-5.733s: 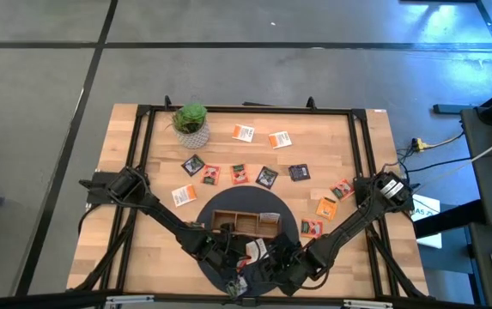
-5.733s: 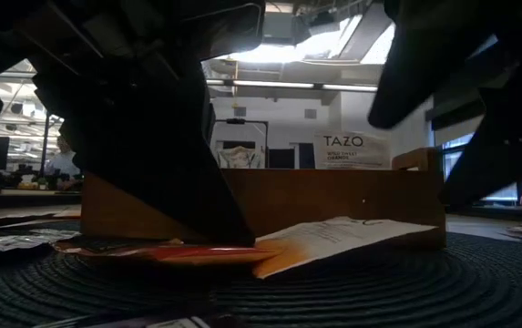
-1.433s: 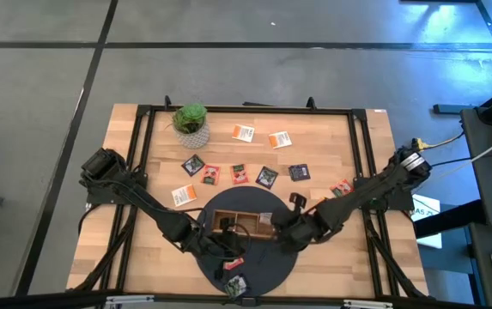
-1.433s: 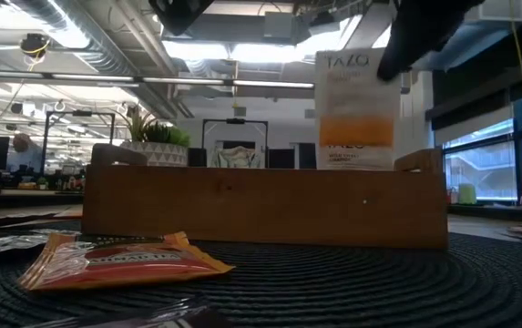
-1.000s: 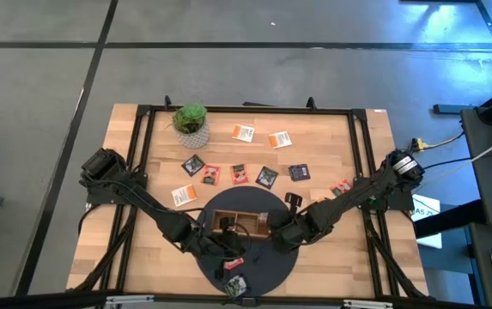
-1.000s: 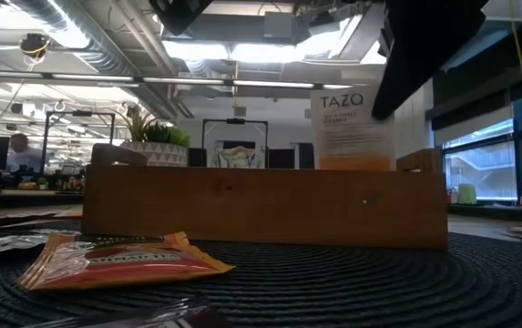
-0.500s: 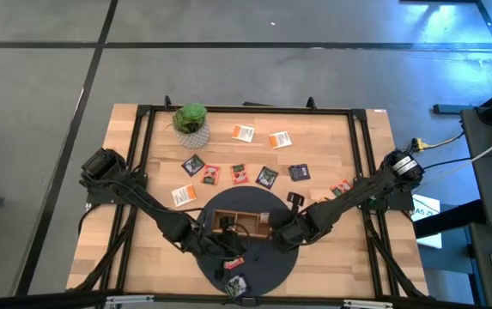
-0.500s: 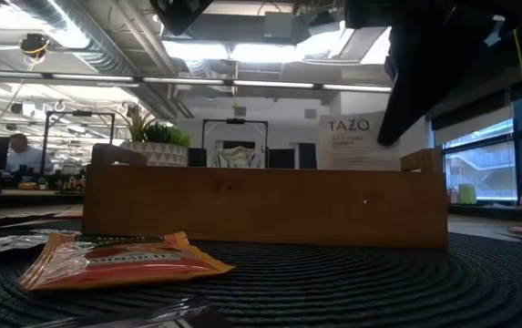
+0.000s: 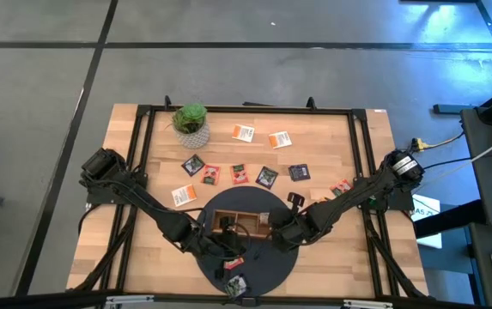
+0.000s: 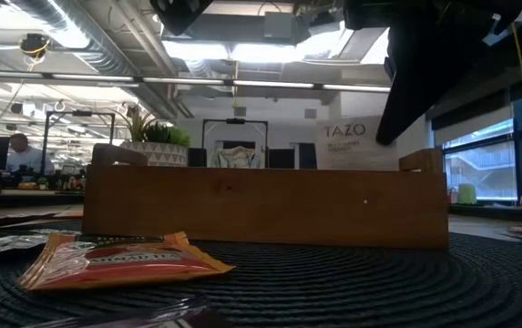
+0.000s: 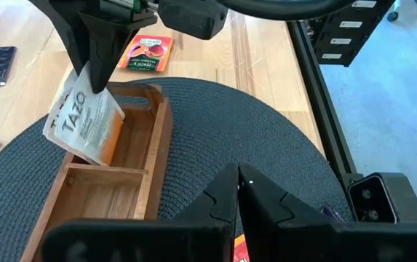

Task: Pick & Place Tea
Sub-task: Put the white tea bag into the right slot of the wooden organizer, then put the orange tea bag into the left slot of the wooden organizer

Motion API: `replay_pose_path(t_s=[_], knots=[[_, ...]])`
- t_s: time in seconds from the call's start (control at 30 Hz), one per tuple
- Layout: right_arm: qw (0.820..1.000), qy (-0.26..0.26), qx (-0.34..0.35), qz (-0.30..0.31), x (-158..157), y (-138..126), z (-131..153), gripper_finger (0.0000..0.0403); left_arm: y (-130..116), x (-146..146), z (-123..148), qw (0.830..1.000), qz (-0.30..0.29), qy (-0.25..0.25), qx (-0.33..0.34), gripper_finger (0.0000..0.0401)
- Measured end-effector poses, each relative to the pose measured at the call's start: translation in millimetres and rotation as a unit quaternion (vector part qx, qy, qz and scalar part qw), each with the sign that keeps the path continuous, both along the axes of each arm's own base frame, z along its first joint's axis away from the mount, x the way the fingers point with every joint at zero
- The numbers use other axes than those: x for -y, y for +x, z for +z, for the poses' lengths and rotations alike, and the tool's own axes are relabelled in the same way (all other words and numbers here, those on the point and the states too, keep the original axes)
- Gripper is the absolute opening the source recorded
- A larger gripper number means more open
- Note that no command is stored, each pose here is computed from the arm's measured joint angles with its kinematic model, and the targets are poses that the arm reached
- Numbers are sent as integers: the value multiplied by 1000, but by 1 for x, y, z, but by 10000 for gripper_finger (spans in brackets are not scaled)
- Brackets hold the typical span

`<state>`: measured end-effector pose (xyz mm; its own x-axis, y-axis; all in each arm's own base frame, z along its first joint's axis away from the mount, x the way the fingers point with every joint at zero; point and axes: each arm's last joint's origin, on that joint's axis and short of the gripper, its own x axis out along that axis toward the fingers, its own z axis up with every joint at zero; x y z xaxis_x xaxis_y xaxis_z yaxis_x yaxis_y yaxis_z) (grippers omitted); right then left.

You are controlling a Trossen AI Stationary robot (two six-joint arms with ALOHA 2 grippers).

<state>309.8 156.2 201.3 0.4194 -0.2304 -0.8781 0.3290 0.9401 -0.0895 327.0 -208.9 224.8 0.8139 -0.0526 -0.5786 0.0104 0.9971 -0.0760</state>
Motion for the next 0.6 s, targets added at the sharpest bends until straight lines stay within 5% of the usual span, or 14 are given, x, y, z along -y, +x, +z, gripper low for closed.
replay_pose_path(t_s=[0.33,0.6], knots=[[1000,-12,5,-20,2,-1,3,52,0,0,0,1000,-1,0,0,10],[998,10,37,-54,-3,8,43,53,-13,2,-10,997,0,-5,-74,7]])
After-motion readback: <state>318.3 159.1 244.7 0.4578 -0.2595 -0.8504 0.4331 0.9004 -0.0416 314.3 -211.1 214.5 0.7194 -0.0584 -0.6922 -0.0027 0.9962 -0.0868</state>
